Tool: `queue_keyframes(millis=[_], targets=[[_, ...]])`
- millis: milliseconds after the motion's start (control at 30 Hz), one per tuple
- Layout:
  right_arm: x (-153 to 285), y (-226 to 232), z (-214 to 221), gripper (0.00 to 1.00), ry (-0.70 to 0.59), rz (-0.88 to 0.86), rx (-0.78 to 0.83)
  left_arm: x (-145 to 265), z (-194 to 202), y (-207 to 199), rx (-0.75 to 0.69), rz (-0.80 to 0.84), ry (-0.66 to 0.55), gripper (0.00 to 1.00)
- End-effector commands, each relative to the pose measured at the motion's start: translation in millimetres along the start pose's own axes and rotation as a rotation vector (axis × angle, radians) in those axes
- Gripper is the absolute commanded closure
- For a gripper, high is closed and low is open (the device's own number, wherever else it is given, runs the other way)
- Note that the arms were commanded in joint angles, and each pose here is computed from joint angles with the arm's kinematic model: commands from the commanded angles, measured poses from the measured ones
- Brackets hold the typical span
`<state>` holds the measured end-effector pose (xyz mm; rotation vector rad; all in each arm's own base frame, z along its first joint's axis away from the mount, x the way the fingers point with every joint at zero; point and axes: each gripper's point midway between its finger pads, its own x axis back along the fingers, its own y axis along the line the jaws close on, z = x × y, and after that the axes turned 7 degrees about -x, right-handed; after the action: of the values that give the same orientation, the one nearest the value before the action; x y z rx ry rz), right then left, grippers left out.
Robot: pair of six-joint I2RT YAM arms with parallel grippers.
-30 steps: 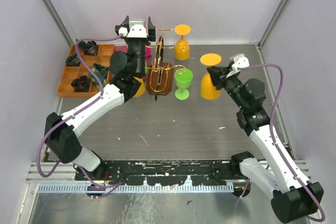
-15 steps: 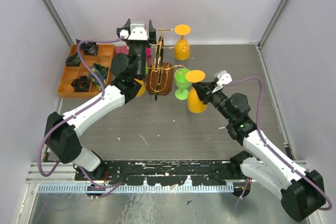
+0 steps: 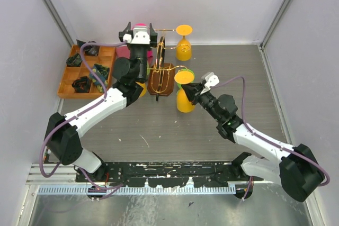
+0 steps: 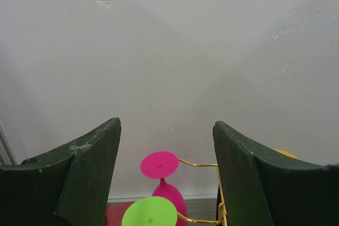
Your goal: Place the wine glass upside down on the wine glass rack
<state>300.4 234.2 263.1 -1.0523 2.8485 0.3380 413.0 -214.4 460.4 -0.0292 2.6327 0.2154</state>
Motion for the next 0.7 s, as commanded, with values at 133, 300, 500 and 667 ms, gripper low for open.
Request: queue_keyframes(millis=[133, 300, 500, 667], targets=[[-21, 4, -46, 0.99, -0.181, -0.004, 0.029, -1, -24, 24, -0.011, -0.071, -0.067, 0.23], [-31, 4, -45, 0.99, -0.181, -0.012, 0.037, -4, -22, 27, -0.018, -0.083, -0.07, 0.23], [-42, 2, -40, 0.99, -0.167, -0.005, 0.042, -8, -18, 28, -0.023, -0.09, -0.068, 0.22], [-55, -1, -32, 0.99, -0.156, -0.002, 0.033, -11, -16, 30, -0.03, -0.096, -0.068, 0.22]])
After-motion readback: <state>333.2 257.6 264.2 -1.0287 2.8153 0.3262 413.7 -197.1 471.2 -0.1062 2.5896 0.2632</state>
